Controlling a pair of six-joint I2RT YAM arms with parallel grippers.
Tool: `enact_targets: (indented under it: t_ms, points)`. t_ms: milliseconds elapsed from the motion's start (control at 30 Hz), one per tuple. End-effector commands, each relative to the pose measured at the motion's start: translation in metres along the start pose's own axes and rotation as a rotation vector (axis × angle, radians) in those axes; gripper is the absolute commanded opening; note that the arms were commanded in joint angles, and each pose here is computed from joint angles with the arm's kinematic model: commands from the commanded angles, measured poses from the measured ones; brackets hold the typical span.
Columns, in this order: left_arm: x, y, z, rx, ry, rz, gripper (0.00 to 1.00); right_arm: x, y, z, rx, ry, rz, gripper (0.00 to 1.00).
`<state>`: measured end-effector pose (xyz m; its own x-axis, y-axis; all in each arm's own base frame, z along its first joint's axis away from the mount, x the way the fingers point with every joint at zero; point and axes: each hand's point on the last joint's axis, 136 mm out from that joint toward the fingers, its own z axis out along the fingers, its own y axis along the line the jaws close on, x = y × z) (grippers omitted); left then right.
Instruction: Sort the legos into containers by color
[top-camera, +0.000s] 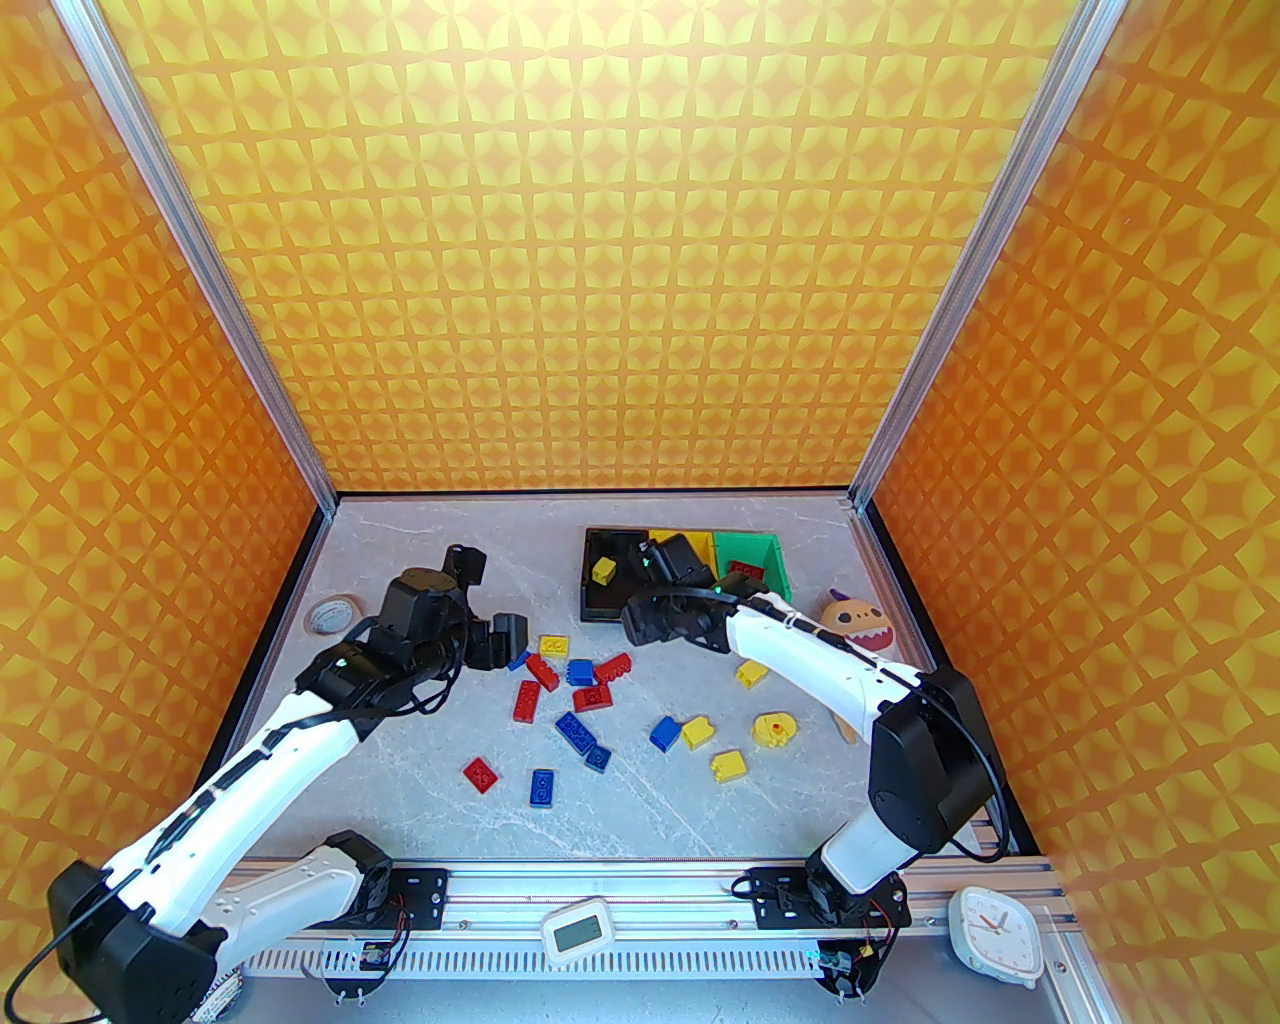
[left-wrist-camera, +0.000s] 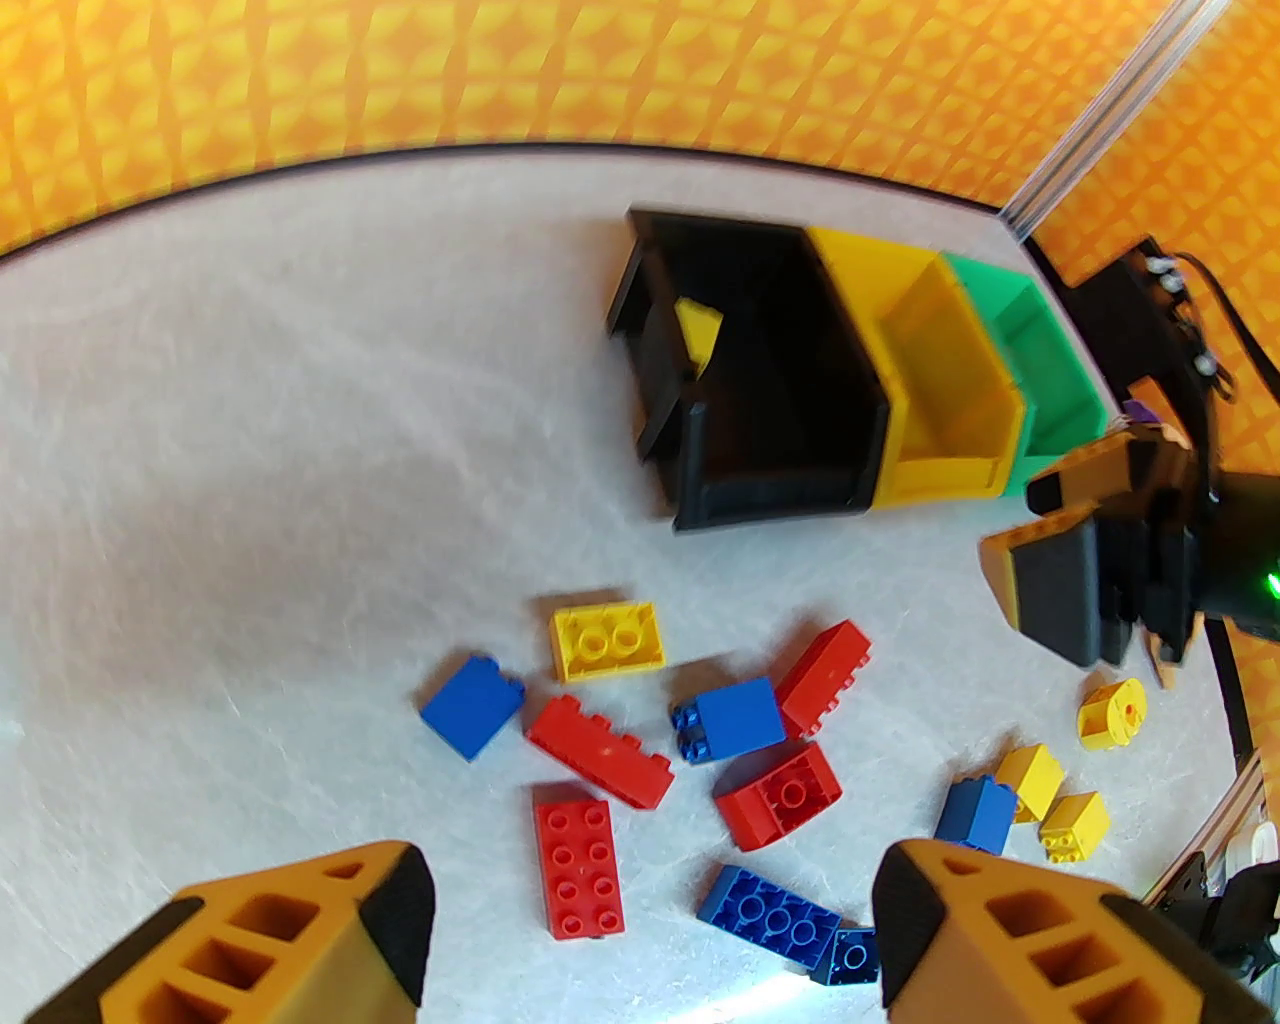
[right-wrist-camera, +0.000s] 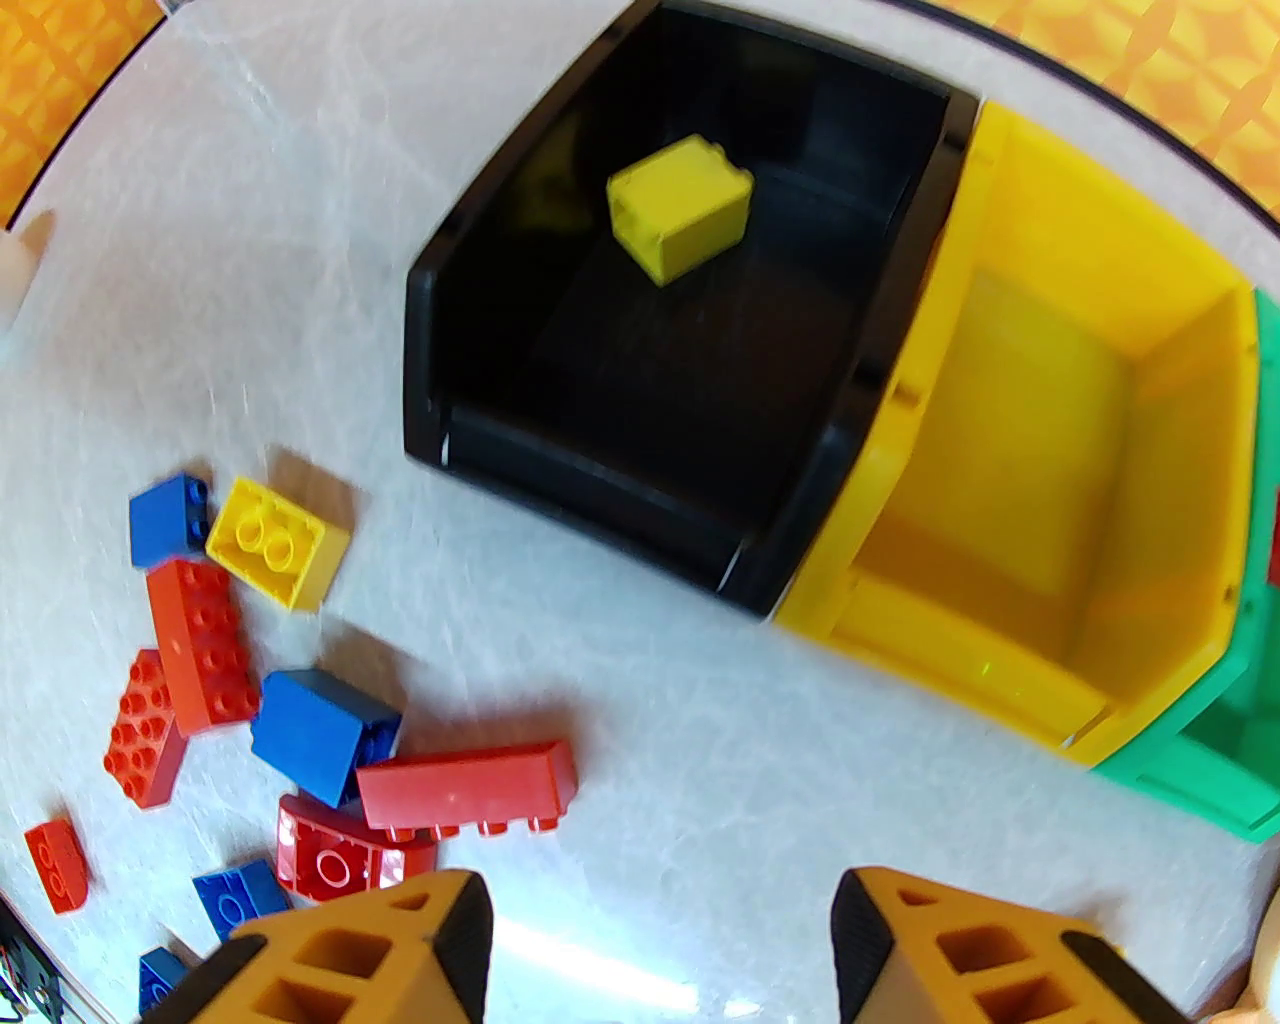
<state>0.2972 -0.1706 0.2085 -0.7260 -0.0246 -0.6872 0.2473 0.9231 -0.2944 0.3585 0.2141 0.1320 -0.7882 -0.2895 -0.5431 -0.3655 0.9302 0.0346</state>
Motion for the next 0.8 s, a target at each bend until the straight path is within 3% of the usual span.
enact_targets:
  t_ms: [0,333,767]
  points:
    - [0.03,0.011,0.024,-0.045,0.105,-0.062,0.76,0.0,-0.002,-0.008,-0.003,-0.031,0.049,0.6]
    - [0.046,0.014,0.099,-0.126,0.283,-0.141,0.77,0.009,-0.004,-0.012,-0.004,-0.05,0.107,0.61]
    - [0.045,0.008,0.168,-0.182,0.396,-0.057,0.78,0.022,-0.016,-0.024,0.044,-0.051,0.112,0.62]
